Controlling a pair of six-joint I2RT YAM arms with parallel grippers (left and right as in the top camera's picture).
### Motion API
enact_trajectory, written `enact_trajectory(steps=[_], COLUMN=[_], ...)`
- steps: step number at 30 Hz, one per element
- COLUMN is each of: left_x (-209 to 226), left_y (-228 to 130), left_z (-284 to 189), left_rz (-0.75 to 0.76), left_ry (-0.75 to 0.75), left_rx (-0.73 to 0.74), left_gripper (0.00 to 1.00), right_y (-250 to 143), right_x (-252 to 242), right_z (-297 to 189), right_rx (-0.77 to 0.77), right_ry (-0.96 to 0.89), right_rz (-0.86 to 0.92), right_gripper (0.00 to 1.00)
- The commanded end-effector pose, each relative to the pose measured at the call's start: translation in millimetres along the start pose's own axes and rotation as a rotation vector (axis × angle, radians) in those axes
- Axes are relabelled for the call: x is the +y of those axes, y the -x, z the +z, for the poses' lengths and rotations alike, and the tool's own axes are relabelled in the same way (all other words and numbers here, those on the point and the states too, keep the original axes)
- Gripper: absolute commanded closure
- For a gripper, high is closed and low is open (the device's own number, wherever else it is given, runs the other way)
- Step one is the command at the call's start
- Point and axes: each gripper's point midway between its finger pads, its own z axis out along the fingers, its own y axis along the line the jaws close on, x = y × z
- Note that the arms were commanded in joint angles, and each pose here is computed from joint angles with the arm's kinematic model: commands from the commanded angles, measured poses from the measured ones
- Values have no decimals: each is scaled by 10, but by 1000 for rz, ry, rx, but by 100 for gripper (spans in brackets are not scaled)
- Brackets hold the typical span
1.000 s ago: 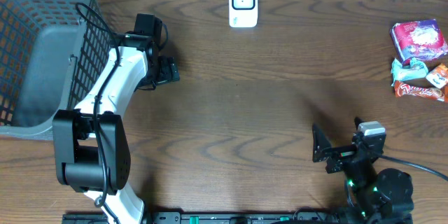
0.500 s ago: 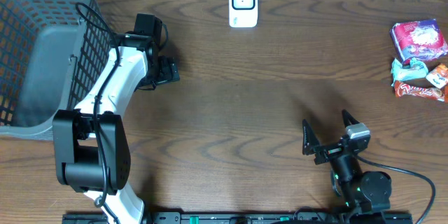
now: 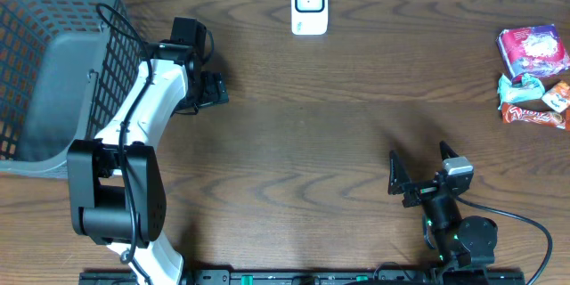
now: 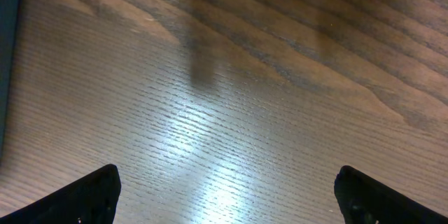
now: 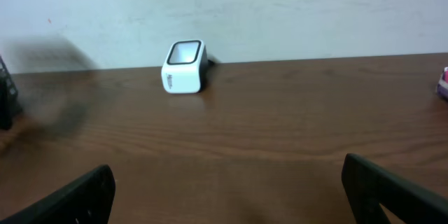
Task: Scan the item barcode
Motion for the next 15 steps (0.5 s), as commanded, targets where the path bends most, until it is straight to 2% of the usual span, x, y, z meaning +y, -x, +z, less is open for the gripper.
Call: enact_trajectory(steps=[1,15], left_x=[23,23], left_y=[23,23], left_z=[-14,-14], left_rz=[8,8], left_ry=[12,12], left_rx=[-6,-6], left_gripper=[2,2], right_y=[-7,7], right_x=[-25,-204], right_z=[-3,-18], right_rx=[-1,-8], right_ry=[-10,-92], right_rz=[-5,-5], right_gripper=[1,1])
